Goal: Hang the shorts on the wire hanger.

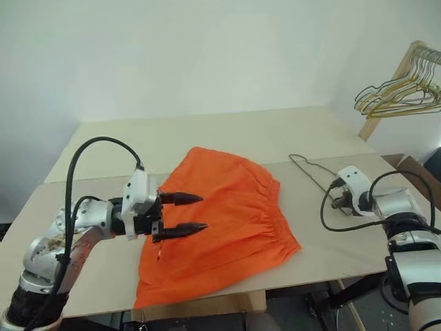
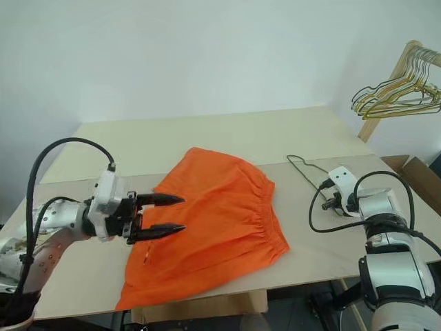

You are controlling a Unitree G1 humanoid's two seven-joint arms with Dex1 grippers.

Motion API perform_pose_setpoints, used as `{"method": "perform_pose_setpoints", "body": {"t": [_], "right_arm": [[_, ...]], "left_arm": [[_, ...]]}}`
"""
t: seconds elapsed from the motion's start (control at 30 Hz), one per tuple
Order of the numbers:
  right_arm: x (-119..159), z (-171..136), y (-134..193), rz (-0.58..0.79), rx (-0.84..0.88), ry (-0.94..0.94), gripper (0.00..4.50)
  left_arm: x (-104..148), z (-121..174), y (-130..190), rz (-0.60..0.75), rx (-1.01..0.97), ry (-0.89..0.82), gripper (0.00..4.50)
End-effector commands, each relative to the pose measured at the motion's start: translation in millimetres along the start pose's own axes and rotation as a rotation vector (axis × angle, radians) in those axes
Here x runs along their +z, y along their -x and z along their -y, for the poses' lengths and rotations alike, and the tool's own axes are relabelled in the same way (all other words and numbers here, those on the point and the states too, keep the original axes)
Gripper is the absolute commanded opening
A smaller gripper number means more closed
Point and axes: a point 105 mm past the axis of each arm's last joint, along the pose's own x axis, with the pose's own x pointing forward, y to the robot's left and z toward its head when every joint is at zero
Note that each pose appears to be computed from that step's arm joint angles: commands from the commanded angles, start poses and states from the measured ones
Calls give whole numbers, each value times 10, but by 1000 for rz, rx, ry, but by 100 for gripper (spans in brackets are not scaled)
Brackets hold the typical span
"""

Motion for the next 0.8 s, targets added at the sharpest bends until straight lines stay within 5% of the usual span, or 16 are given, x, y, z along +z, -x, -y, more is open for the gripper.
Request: {"method": "perform_pose_setpoints", "body": {"t": [0.03,0.13,0.23,0.43,0.8], "right_arm": [[951,-6,428,430,-71,81,2],[1228,-288,692,618,-66,149,2],[1442,-890,973,861,-5,255,2],[1446,-1703,1234,1054,93,387,2],[1371,-1951,1288,1120,112,473,2]], "left_arm": [[133,-383,-67,128,240,189,302],[174,-531,-137,219,326,336,302],[292,-644,-243,389,337,547,302],[525,-760,-352,543,328,645,302],[618,-828,-274,587,323,644,302]]}}
